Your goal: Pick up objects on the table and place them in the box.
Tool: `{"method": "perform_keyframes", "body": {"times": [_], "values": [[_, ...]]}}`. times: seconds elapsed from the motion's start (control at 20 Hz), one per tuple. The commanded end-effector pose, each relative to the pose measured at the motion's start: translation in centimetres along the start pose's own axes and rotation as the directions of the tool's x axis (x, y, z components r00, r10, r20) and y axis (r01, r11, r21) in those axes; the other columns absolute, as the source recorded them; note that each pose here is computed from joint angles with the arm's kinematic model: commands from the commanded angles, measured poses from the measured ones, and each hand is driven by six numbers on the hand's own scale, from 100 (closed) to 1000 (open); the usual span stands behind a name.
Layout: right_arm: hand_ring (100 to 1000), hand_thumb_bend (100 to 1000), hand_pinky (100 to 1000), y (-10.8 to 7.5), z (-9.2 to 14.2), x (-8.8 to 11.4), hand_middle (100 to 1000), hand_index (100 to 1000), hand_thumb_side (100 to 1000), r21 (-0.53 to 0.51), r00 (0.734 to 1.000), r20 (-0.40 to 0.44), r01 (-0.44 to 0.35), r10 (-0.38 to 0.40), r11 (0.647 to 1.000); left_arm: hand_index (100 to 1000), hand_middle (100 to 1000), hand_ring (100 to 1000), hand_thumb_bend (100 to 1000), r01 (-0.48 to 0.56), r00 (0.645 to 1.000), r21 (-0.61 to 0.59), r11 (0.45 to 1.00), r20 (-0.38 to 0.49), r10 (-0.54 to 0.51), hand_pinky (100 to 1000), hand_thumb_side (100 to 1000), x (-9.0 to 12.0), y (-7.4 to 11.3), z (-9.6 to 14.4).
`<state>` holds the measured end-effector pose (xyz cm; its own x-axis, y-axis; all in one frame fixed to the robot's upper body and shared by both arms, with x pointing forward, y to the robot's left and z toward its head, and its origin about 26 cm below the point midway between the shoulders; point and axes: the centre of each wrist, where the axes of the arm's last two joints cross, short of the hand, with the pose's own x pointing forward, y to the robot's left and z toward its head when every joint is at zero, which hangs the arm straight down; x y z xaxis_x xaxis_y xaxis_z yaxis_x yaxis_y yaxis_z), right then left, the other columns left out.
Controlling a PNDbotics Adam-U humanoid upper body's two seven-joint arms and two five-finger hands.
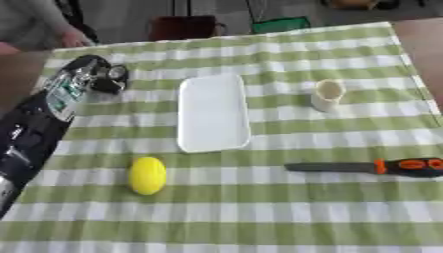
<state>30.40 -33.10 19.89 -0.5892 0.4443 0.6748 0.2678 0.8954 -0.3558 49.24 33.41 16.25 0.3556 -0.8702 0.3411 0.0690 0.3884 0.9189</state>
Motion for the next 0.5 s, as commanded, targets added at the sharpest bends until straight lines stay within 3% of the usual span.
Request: {"method": "perform_keyframes", "body": {"times": [0.05,0.1,0.15,0.2,0.25,0.4,0.5], "values": [[650,528,598,-0.56,-0.54,0.95,704,810,727,-0.001,0.999,0.040,-0.015,0.015,1.000,834,886,889,308,0.011,1.000,0.041,0.999,-0.004,-0.010,917,322,-0.07,2.03,0.04],[650,528,598,-0.55,-0.54,0.95,704,810,727,-0.001,0.999,0.040,-0.015,0.015,1.000,834,886,889,308,0.013,1.000,0.038,0.999,-0.005,-0.013,917,322,-0.06,2.02,0.04],[650,528,598,-0.55,-0.54,0.95,704,810,727,0.000,0.999,0.039,-0.014,0.014,1.000,756,878,890,301,0.017,1.000,0.030,0.999,-0.006,-0.017,921,313,-0.08,1.90,0.03],[650,528,598,-0.54,-0.54,0.94,704,810,727,0.000,0.999,0.039,-0.014,0.014,1.000,756,878,890,301,0.025,1.000,0.020,0.999,-0.009,-0.025,921,313,-0.08,1.76,0.01],[649,528,598,-0.54,-0.54,0.94,704,810,727,0.000,0.999,0.039,-0.014,0.014,1.000,692,872,888,289,0.032,0.999,0.013,0.999,-0.012,-0.032,919,304,-0.08,1.73,0.00],[650,528,598,-0.54,-0.52,0.92,704,810,727,0.000,0.999,0.038,-0.014,0.014,1.000,628,866,886,259,0.046,0.999,0.014,0.999,-0.019,-0.046,917,298,-0.02,1.75,0.02],[650,528,598,-0.54,-0.51,0.91,705,810,727,-0.001,0.999,0.038,-0.014,0.014,1.000,534,853,877,204,0.042,0.999,0.025,0.999,-0.017,-0.041,910,286,0.08,1.90,0.06]]}}
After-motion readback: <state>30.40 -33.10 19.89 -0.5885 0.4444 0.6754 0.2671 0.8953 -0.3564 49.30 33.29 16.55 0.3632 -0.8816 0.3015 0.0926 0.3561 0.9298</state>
